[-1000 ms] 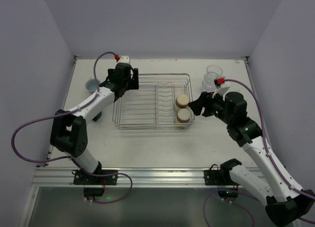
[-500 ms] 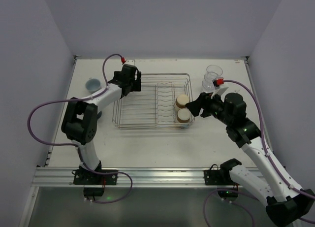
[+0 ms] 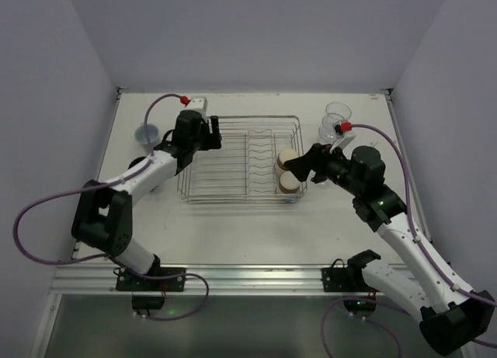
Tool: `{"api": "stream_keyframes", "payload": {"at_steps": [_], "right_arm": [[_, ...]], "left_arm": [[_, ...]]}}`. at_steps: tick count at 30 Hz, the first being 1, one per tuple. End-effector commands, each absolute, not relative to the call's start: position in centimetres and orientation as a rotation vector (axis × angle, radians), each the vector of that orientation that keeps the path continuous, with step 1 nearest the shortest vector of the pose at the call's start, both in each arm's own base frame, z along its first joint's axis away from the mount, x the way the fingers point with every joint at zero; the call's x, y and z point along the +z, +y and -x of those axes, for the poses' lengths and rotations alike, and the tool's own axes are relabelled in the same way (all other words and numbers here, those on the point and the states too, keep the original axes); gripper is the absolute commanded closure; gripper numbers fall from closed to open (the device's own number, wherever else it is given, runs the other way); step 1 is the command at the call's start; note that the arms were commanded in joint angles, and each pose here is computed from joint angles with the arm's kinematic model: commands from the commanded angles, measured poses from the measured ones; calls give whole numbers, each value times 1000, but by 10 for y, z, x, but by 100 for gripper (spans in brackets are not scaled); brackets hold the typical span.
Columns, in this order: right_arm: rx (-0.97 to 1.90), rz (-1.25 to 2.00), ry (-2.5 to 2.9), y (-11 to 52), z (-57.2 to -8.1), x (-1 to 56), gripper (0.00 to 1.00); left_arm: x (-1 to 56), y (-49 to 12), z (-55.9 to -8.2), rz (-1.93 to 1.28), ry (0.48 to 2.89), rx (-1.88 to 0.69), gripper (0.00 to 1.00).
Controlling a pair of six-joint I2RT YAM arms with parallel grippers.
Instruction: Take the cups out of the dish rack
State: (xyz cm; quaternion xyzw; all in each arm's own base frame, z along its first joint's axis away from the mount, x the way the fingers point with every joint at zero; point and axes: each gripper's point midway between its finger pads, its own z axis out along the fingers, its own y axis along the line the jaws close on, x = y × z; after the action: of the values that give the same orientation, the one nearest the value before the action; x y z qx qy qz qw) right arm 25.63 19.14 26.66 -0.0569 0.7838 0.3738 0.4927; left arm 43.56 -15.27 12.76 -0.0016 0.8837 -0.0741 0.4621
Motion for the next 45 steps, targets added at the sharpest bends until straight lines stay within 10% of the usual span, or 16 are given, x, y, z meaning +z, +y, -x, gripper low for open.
{"api": "stream_keyframes", "payload": {"at_steps": [1,24,37,40,45], "right_arm": [[1102,130,1765,213,-252,295,26],[1529,273,1573,274,-236,337,34],[1639,327,1531,294,-227,351,73],[1662,341,1515,295,-224,354,100],[1482,338,1677,286,-231,344,100]], "left_arm": [[248,-199,-416,-20,1805,-631,70],[363,-281,-245,-181,1371,-1582,73],[362,-287,-244,-129,1352,-1591,71],[358,-287,-246,-126,1368,-1581,49],[348,-276,-267,-165,1542,-1282,9]]}}
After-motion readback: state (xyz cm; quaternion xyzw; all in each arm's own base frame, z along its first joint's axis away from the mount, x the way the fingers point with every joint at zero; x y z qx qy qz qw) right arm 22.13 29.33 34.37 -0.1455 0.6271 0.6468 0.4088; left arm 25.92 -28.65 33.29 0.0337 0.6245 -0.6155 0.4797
